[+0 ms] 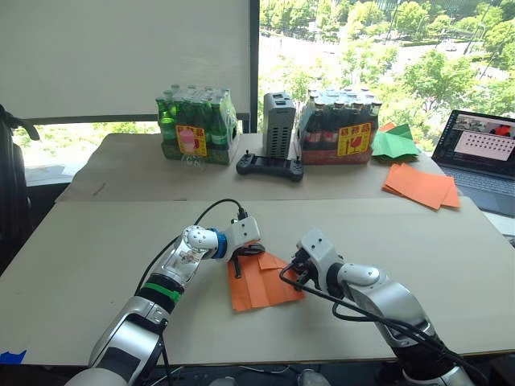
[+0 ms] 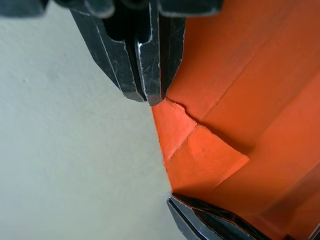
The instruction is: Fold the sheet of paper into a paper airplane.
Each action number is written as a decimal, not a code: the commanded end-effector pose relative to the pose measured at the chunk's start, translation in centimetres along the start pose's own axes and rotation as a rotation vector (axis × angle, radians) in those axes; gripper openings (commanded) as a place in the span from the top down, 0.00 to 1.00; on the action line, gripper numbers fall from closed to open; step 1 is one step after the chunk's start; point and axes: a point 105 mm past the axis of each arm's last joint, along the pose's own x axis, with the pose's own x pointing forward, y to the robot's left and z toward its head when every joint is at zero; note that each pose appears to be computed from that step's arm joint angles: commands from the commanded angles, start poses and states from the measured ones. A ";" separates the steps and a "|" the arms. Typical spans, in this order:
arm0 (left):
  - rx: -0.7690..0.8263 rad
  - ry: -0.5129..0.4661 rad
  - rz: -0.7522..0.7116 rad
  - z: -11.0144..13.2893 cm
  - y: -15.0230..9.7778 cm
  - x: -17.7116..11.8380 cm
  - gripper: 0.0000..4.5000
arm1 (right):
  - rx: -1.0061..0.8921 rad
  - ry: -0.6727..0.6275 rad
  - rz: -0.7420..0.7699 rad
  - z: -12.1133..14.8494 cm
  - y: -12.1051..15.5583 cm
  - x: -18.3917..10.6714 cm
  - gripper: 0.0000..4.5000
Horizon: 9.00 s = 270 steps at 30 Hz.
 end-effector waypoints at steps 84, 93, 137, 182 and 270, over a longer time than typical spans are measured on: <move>0.159 -0.001 0.170 -1.5 -3.5 -4.6 0.99 | -0.115 -0.318 0.088 6.6 1.7 4.4 1.00; 0.182 0.015 0.180 -1.6 -3.2 -5.1 0.99 | -0.164 -0.199 0.056 3.3 1.9 4.7 1.00; -0.245 0.065 0.004 -2.3 -1.7 -1.6 0.99 | -0.216 -0.100 0.043 2.2 3.0 5.1 1.00; -0.297 0.081 0.169 -4.5 -0.6 -10.7 0.99 | -0.219 -0.194 0.052 4.8 3.1 4.4 1.00; -0.313 -0.017 -0.014 -2.7 -3.5 -6.0 0.99 | -0.079 -0.261 0.260 6.1 7.3 2.9 1.00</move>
